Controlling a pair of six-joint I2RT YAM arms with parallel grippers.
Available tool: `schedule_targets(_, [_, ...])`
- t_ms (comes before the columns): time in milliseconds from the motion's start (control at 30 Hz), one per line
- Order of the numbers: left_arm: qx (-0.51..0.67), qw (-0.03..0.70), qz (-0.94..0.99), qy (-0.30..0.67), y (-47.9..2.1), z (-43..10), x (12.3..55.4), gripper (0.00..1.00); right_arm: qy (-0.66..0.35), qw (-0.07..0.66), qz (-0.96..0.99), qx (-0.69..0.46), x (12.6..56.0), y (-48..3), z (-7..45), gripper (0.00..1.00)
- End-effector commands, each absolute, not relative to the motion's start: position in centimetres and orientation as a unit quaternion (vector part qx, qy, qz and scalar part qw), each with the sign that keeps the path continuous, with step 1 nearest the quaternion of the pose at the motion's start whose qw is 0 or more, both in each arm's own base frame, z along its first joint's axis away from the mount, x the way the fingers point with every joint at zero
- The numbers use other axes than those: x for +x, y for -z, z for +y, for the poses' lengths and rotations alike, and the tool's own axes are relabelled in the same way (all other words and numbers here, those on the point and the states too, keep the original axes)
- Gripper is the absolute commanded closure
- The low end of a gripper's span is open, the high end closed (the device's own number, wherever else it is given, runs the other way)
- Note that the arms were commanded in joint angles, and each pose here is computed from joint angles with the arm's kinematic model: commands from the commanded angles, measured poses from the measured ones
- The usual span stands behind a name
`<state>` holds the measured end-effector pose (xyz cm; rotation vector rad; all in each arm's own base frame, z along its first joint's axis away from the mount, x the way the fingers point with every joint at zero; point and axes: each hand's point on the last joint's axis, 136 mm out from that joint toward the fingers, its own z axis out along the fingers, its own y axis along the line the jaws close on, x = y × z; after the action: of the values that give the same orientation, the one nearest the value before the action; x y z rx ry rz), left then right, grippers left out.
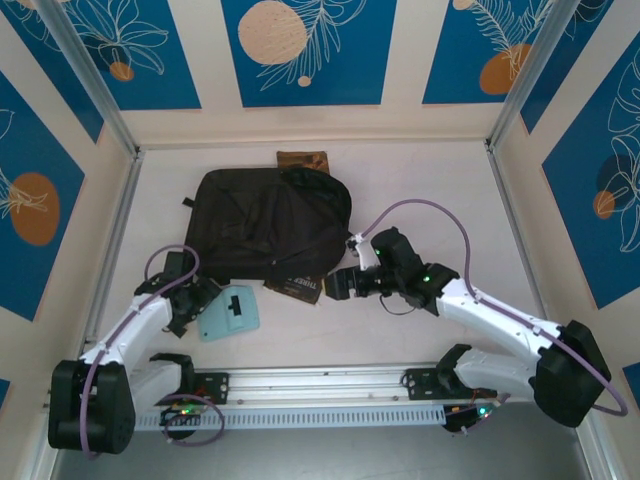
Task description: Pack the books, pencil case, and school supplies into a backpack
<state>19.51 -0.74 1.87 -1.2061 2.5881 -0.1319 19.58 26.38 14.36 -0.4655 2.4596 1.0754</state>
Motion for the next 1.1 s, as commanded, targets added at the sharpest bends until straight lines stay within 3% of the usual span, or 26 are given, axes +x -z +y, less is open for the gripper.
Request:
schedule_targets(0, [-0.365,0.105,0.913,0.146,-0.6,-5.3,19.6,0.03,-0.419,0.172,0.871,-0.191,18.9,-14.7,28.1,0.19])
schedule_targets(467, [-0.261,0.082,0.931,0.242,-3.3,-11.9,18.2,0.08,-0.410,0.009,0.875,-0.255,15.6,-10.4,35.4,0.23])
schedule_targets(633, [-0.218,0.070,0.919,0.321,-4.4,-15.6,19.1,0.07,-0.379,0.006,0.888,-0.262,15.7,-9.0,35.8,0.21])
schedule_targets(900, [-0.184,0.029,0.922,0.340,-4.1,-18.2,18.7,0.06,-0.327,0.003,0.918,-0.223,16.7,-7.1,34.0,0.18])
schedule_targets(1067, [-0.174,0.030,0.921,0.349,-4.5,-18.6,18.6,0.06,-0.369,-0.037,0.910,-0.184,15.7,-6.8,33.7,0.13])
